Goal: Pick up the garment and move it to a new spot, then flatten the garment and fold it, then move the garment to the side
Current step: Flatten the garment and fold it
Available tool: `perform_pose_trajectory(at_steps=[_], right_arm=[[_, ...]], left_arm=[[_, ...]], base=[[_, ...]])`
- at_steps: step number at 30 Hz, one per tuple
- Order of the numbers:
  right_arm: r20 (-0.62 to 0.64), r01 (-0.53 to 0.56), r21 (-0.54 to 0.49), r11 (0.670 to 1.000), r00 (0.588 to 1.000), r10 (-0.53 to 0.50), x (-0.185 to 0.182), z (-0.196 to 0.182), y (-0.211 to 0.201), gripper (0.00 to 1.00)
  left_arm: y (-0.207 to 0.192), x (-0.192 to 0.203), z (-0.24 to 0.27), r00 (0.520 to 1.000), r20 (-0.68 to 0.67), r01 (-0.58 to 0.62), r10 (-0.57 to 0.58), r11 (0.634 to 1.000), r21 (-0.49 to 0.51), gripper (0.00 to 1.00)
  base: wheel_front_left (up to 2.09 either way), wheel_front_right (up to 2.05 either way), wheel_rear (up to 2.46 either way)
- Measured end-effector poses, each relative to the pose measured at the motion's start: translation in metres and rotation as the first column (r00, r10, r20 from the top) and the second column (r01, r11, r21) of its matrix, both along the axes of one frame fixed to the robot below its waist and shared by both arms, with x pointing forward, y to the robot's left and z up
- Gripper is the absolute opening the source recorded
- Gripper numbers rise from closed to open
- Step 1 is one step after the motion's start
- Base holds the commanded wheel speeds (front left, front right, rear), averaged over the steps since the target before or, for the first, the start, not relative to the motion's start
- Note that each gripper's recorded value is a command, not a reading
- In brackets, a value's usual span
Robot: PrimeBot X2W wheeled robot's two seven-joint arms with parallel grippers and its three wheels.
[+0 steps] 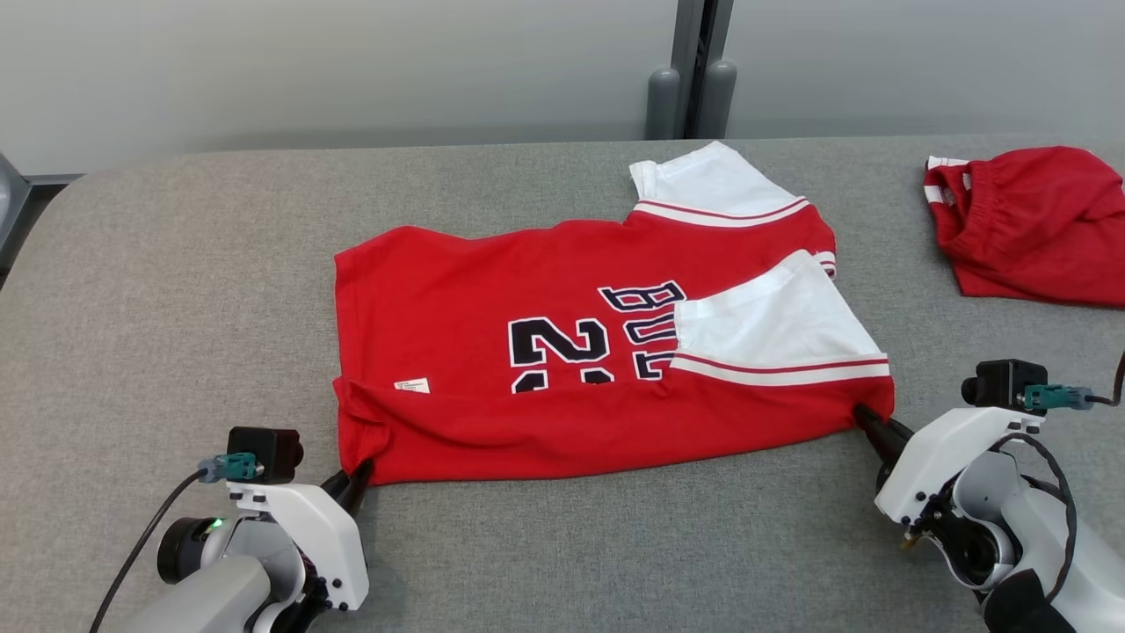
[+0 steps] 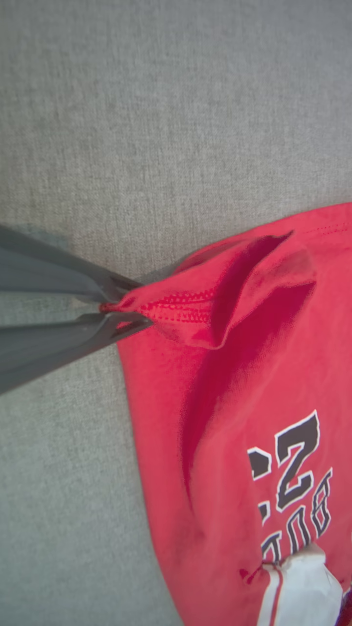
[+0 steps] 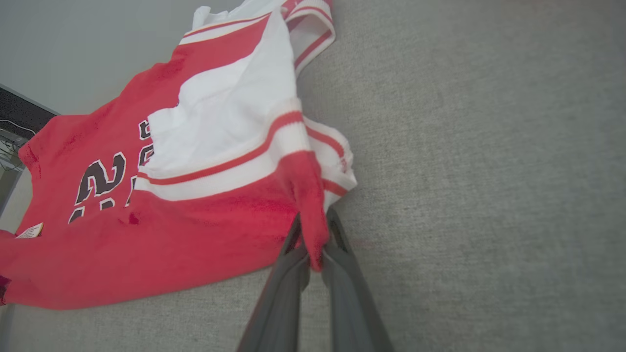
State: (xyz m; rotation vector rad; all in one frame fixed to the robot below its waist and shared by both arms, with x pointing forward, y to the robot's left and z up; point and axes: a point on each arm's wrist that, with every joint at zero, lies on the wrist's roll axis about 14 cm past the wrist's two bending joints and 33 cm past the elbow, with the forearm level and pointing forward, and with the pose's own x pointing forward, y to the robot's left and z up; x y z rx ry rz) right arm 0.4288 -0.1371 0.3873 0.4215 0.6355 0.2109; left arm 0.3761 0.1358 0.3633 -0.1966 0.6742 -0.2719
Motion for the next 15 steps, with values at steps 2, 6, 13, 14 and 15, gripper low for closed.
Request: perform_pose_trajectory(at_steps=[2,6,13,14,15], right_arm=[[0.015,0.001,0.006,1.0,1.0,-0.001,0.001,0.005,0.0,0.0],[0.022,0.001,0.025,1.0,1.0,-0.002,-0.003,0.012,0.0,0.0],[-0.015,-0.027,0.04,0.999,1.0,0.027,-0.025,0.015,-0.008,0.0],[-0.023,-0.029,0.043,0.999,0.999,0.03,-0.03,0.014,-0.009,0.0],[-0.03,-0.035,0.044,0.998,0.999,0.036,-0.037,0.015,-0.014,0.0]], left_arm=[[0.0,0.0,0.004,1.0,0.012,0.002,-0.002,1.0,-0.003,0.0],[0.0,-0.006,0.01,1.0,0.021,0.008,-0.008,1.0,-0.006,0.0],[0.004,-0.031,0.017,0.999,-0.007,0.035,-0.035,0.999,-0.007,0.0],[0.004,-0.035,0.017,0.999,-0.011,0.039,-0.04,0.999,-0.006,0.0],[0.005,-0.042,0.02,0.999,-0.018,0.044,-0.044,0.999,-0.008,0.0]], base=[[0.0,0.0,0.0],[0.0,0.0,0.0],[0.0,0.0,0.0],[0.0,0.0,0.0],[0.0,0.0,0.0]])
